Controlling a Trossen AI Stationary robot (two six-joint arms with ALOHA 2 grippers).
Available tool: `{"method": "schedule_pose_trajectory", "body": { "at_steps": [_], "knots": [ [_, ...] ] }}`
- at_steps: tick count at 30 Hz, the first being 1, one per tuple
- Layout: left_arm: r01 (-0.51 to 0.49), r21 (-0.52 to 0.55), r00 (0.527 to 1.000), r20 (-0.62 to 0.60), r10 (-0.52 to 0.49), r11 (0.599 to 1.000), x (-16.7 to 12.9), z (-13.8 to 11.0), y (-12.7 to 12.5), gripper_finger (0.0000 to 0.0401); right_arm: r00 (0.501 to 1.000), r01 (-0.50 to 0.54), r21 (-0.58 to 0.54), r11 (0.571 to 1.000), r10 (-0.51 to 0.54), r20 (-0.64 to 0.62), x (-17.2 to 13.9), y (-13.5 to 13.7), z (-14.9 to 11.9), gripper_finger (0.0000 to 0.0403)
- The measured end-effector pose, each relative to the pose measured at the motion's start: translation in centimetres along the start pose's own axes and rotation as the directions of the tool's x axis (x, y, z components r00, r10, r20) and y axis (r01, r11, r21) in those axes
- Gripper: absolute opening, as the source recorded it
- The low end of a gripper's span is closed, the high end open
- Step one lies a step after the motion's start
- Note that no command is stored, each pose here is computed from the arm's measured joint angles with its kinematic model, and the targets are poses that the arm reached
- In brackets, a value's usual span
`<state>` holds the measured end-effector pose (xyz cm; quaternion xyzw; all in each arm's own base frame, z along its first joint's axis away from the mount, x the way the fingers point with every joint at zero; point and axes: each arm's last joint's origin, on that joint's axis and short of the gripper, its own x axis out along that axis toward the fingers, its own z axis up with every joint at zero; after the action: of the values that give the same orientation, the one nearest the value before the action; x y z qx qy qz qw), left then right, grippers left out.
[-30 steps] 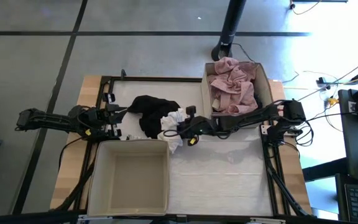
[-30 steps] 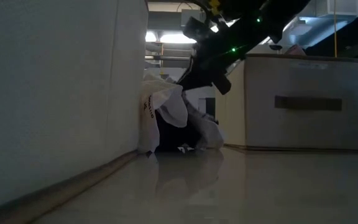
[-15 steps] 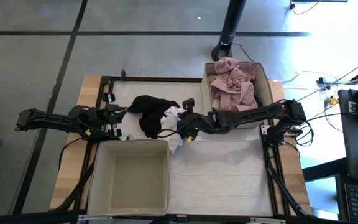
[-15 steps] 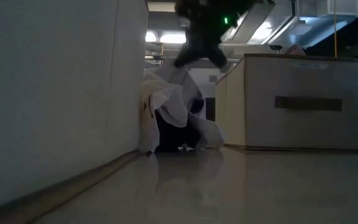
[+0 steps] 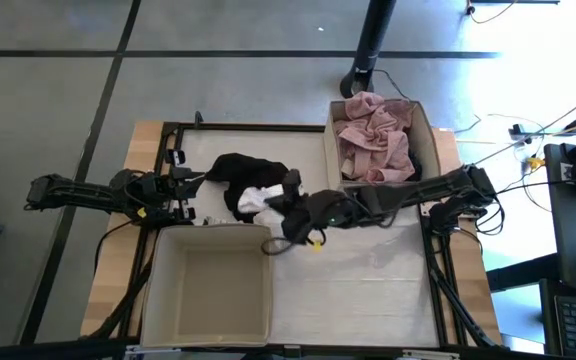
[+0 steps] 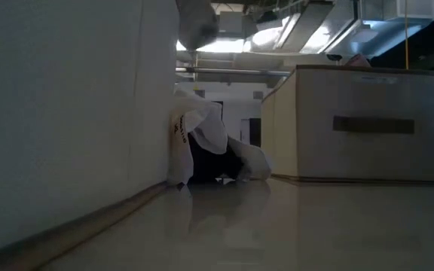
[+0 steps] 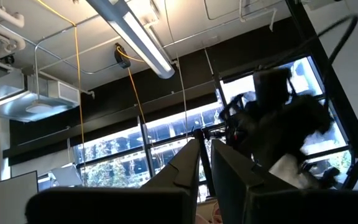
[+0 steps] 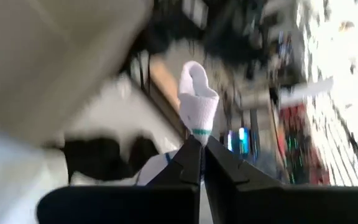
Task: Sort clothes
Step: Put the white striped sock into the left laundry organizer
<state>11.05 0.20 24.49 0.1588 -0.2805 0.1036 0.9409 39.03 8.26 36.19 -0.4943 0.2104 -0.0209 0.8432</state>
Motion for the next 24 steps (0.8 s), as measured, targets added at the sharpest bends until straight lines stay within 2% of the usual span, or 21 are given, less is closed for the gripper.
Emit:
{"method": "schedule_pose_trajectory", "body": {
  "at_steps": [4,7,10,13,24],
  "knots": [
    [0.0,0.0,1.0,0.0,0.0,1.0,0.0,0.0,0.0,0.0031,0.972,-0.016,0.016,1.0,0.011,0.234,-0.9,-0.4,2.2,0.001],
    [0.0,0.0,1.0,0.0,0.0,1.0,0.0,0.0,0.0,0.0031,0.911,-0.063,0.018,0.998,0.05,0.41,-1.2,-0.4,3.3,0.0009],
    [0.0,0.0,1.0,0.0,0.0,1.0,0.0,0.0,0.0,0.0031,0.841,-0.129,0.02,0.991,0.099,0.532,-0.7,0.1,3.9,0.001],
    [-0.001,0.0,1.0,0.0,0.001,1.0,0.0,0.0,0.0,0.0031,0.796,-0.211,0.011,0.977,0.165,0.583,0.4,1.3,4.1,0.0011],
    [-0.001,0.0,1.0,0.0,0.001,1.0,0.0,0.0,0.0,0.0031,0.819,-0.263,-0.006,0.965,0.226,0.528,3.6,4.4,3.7,0.0012]
  ]
}}
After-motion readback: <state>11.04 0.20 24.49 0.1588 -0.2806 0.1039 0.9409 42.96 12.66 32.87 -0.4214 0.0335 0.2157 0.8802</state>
